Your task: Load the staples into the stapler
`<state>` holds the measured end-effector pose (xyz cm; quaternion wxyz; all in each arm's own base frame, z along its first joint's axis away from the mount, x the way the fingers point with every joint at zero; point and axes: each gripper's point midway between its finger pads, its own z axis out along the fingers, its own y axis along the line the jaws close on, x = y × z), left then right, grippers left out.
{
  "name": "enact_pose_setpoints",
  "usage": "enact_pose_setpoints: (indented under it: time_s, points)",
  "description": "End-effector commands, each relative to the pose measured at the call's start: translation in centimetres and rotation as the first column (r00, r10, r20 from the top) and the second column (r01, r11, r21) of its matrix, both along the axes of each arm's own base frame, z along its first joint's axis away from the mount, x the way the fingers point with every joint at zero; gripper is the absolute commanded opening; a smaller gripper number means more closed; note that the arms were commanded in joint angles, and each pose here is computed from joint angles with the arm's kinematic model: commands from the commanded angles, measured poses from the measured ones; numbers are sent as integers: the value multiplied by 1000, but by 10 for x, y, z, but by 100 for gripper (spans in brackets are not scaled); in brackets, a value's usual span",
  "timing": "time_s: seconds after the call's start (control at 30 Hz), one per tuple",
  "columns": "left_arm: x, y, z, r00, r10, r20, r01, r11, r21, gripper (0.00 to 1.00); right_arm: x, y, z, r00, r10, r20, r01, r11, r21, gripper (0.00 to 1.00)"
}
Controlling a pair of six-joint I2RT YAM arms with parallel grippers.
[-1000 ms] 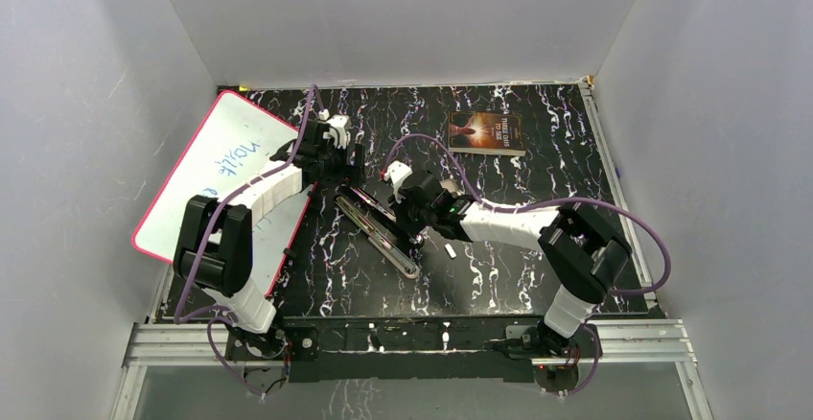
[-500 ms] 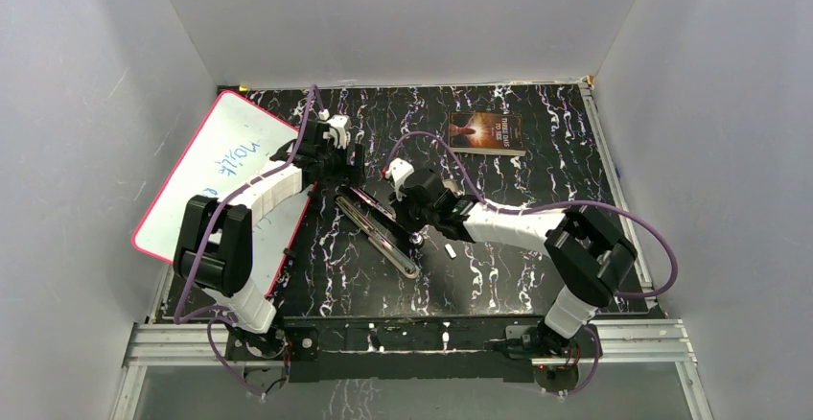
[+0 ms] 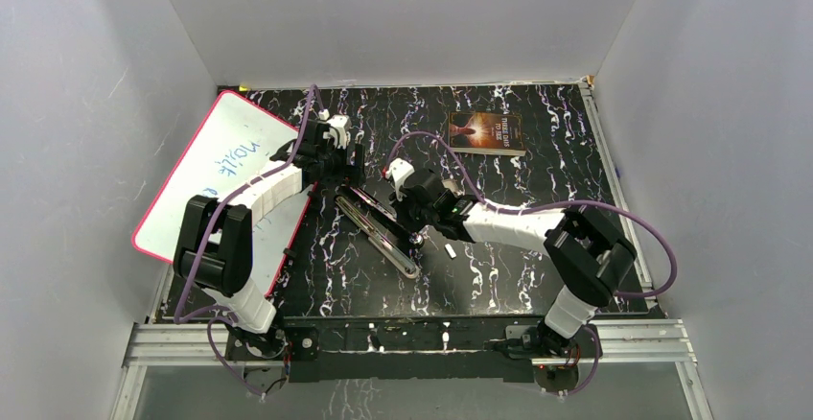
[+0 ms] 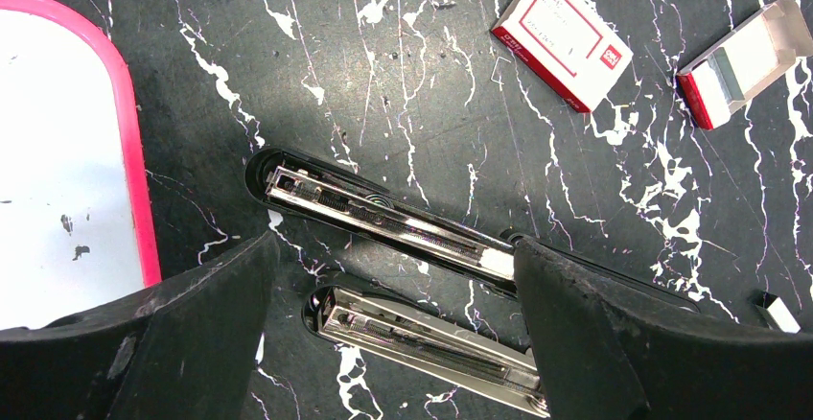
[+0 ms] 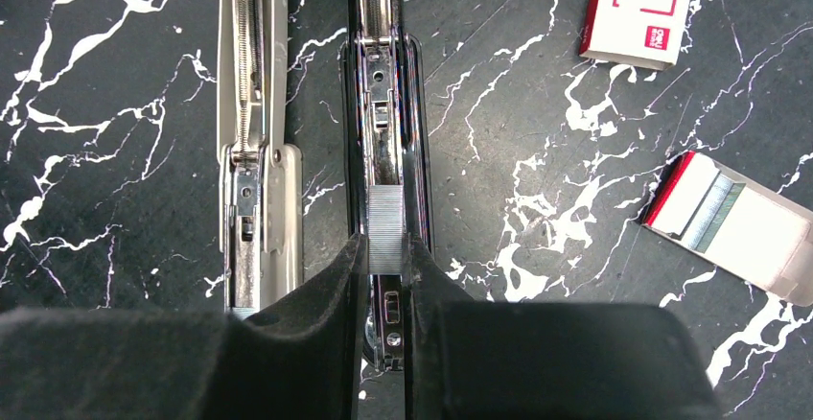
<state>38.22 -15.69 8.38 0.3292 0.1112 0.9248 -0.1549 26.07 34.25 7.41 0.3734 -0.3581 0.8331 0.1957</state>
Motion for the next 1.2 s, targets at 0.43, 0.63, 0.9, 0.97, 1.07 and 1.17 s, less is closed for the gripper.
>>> enact_pose_setpoints:
  time_s: [0.43,0.63,0.9,0.97,1.07,1.17]
  points:
    - [6,-2,15,999,-8,31,8,1000,-10,92,7,8,0,1000,8,10,-8,1000,-15,0]
    - [6,-2,16,999,-8,34,9,1000,-10,92,6,6,-5,1000,8,-4,-8,999,-40,0]
    - [7,-1,17,999,-7,35,8,1000,-9,92,4,3,-13,1000,8,-30,-10,997,-73,0]
    - [7,-1,17,999,-7,35,7,1000,-9,92,2,2,-15,999,11,-38,-14,997,-78,0]
    - [6,-2,18,999,-8,37,9,1000,-10,92,0,1,-17,999,18,-44,-22,996,-82,0]
    - [7,-1,17,999,-6,37,7,1000,-9,92,-1,-1,-19,999,21,-46,-25,996,-89,1]
